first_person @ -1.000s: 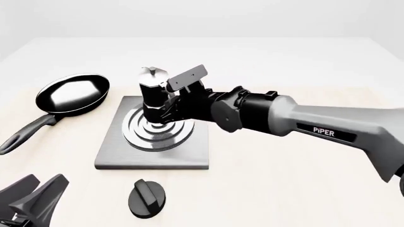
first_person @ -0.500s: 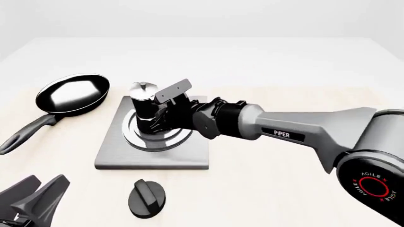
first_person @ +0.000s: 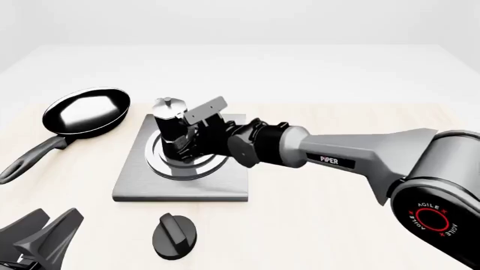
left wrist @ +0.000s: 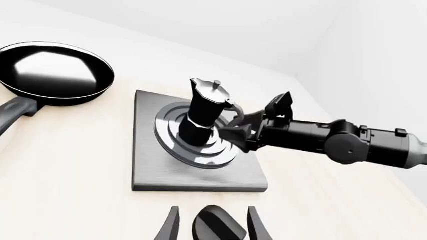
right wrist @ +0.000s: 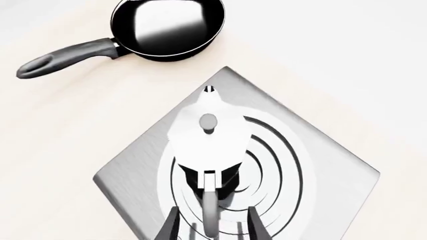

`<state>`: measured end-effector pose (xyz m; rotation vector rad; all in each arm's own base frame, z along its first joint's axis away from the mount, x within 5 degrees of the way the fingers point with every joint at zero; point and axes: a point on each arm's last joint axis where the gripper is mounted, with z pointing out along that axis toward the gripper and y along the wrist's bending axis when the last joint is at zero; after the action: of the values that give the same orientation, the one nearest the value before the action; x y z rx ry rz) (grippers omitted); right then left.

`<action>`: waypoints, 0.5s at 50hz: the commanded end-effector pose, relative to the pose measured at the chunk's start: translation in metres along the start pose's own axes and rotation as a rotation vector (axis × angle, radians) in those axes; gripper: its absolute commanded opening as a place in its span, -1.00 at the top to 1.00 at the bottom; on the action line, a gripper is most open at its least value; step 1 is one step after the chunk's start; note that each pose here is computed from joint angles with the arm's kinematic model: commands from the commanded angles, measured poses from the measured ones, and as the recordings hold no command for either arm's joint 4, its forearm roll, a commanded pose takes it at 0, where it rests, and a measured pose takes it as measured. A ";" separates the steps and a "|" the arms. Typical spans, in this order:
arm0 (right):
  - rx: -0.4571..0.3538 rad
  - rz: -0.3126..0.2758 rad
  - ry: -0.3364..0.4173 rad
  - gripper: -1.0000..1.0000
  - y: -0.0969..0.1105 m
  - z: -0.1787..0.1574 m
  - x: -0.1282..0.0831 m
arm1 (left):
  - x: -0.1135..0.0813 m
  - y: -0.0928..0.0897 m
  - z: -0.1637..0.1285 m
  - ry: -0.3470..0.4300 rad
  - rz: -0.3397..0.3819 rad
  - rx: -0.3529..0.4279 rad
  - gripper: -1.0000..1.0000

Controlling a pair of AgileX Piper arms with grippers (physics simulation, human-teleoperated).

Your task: Turn on the stove and put the moka pot on it.

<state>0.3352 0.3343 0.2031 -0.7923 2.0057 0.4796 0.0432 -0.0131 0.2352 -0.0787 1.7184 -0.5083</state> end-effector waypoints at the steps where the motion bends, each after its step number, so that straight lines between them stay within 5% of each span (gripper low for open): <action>1: 0.002 0.024 0.013 -1.00 -0.001 0.000 0.006 | 0.000 0.000 0.000 0.000 0.002 0.001 -1.00; 25: -0.014 0.032 -0.018 -1.00 0.007 -0.045 0.001 | -0.003 -0.002 -0.001 -0.005 0.013 0.010 -1.00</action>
<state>0.3169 0.3209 0.2165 -0.7677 2.0098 0.5052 0.0426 -0.0132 0.2370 -0.0675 1.7146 -0.5073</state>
